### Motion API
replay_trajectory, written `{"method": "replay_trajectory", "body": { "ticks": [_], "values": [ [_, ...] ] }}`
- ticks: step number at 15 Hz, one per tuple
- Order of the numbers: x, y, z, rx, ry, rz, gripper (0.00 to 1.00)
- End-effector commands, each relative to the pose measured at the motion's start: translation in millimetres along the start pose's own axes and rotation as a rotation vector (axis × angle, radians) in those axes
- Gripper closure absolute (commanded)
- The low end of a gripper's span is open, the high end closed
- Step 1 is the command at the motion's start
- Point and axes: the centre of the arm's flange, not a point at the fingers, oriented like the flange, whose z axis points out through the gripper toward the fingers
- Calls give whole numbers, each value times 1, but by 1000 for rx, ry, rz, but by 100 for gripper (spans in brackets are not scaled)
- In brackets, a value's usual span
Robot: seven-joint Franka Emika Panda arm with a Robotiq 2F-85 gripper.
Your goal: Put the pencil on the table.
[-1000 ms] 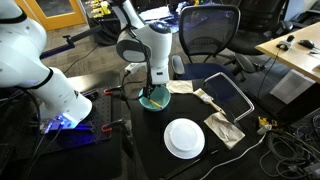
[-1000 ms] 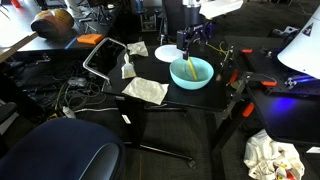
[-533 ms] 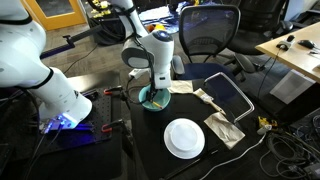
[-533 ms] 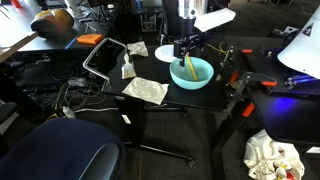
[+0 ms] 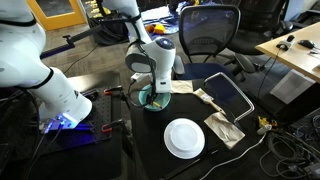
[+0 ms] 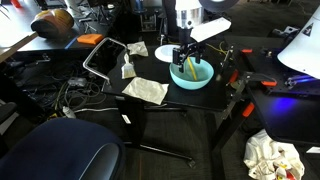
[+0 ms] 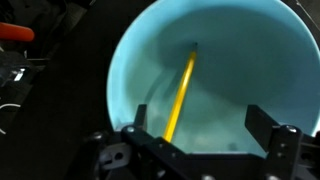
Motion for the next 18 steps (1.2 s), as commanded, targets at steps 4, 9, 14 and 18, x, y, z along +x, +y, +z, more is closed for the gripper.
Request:
{"method": "replay_trajectory", "body": {
  "ticks": [4,9,14,18],
  "values": [
    [-1,-4,10,-3,20,17,50],
    [-2,-6,11,-7,25,9,88],
    [-4,-8,8,-16,32,5,98],
    [-18,-9,-10,-24,74,-9,98]
  ]
}}
